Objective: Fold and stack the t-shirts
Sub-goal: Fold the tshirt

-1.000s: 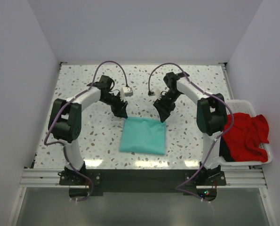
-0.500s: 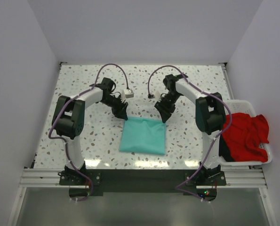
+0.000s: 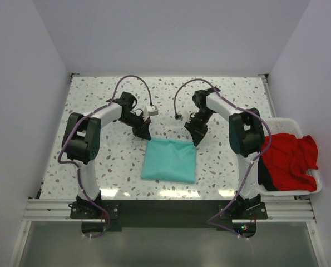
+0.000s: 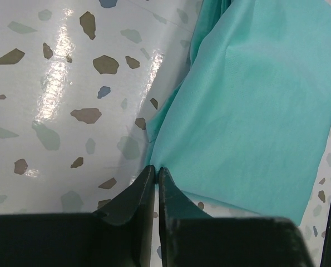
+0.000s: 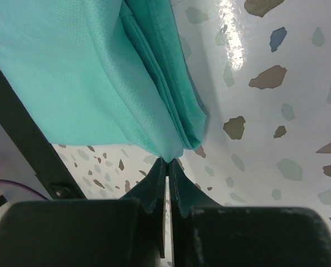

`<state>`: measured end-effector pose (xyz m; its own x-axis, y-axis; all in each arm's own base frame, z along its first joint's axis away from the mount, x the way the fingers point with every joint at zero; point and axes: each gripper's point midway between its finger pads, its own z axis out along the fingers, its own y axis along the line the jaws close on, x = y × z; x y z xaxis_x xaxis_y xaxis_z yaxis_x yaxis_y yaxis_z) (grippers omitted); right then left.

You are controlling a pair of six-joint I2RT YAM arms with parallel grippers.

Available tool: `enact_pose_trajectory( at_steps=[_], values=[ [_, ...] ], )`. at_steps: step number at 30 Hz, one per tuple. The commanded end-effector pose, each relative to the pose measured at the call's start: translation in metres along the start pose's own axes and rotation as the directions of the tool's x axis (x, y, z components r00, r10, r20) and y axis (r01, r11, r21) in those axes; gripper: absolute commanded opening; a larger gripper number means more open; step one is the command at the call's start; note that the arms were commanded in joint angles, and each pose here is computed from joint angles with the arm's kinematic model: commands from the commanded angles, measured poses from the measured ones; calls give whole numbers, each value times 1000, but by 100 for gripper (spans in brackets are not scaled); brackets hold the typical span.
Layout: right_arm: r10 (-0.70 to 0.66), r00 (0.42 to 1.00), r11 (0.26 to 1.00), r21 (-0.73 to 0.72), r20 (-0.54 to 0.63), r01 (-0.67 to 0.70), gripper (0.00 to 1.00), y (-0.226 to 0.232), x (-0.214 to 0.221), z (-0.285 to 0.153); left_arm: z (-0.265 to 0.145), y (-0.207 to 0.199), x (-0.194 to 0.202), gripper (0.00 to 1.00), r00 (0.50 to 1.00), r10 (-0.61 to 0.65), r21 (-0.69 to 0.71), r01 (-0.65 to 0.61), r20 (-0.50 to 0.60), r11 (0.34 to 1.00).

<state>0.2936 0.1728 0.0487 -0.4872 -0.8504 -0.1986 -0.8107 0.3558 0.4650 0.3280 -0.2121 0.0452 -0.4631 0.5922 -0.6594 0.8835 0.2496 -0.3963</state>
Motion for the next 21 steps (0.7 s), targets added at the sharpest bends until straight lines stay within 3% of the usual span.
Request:
enact_pose_trajectory(
  at_steps=[1,4,13,21],
  values=[
    [-42,999,999,26,21,42,0,2,-9,-16,-4,-2,-13,8,999,21,13,-21,30,1000],
    [-53,998,997,56,19,52,0,1,-10,-24,-7,0,-12,0,999,23,-2,-23,26,1000],
    [-33,998,994,98,-47,37,0,-15,-1,-19,-11,22,-4,0,1000,15,-91,-16,-11,996],
    [52,999,981,186,8,-53,0,-46,-19,-6,-10,53,9,0,999,-17,-210,7,-49,978]
  ],
)
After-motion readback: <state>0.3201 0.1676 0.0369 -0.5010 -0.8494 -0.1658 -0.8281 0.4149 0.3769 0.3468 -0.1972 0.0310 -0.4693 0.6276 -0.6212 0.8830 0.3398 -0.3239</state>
